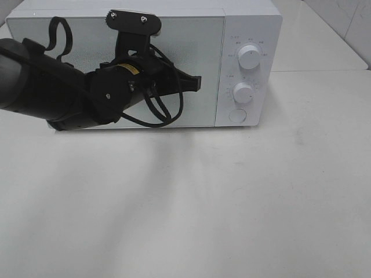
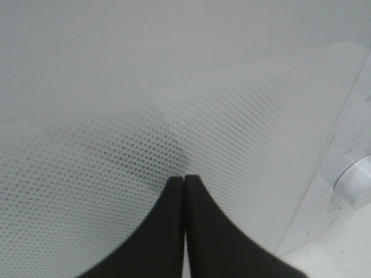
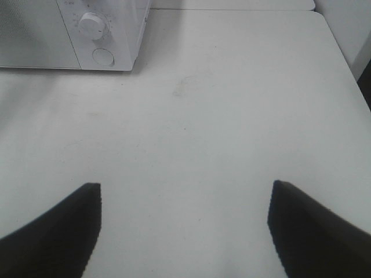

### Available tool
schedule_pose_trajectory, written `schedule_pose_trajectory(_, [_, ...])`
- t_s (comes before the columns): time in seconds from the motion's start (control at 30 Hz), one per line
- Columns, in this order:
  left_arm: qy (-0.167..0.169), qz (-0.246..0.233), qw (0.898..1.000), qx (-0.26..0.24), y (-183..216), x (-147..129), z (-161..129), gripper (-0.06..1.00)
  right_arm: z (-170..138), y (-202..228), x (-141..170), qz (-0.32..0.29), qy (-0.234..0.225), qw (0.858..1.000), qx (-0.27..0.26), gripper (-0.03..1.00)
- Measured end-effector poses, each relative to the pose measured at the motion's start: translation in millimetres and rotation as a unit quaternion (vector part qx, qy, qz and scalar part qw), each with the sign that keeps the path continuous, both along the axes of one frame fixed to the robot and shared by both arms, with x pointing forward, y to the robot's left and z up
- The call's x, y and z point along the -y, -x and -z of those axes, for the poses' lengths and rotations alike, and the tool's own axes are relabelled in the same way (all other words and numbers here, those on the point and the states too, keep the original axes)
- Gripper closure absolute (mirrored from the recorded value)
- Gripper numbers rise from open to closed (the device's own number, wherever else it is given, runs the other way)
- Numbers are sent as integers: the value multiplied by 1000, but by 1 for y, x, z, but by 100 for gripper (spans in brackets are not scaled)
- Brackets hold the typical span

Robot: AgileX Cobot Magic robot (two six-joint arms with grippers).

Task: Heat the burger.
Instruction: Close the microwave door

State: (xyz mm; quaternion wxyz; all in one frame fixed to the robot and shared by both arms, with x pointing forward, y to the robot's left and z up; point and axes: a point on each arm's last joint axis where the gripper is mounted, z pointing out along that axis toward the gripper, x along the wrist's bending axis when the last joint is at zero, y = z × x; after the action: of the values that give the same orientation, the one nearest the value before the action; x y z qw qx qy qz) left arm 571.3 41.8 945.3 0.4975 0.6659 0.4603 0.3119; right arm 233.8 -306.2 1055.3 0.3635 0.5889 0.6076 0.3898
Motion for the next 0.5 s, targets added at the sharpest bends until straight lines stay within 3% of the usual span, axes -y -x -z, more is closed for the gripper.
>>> schedule_pose_trajectory(0.23, [11, 0, 1000, 9, 22, -4, -13, 94, 0, 0, 0, 0, 0, 1000, 0, 20])
schedule_pose_trajectory(0.43, [-1, 62, 995, -75, 49, -1, -22, 94, 0, 0, 0, 0, 0, 1000, 0, 20])
schedule_pose_trajectory(0.5, [-12, 98, 987, -124, 60, -1, -27, 92, 0, 0, 0, 0, 0, 1000, 0, 20])
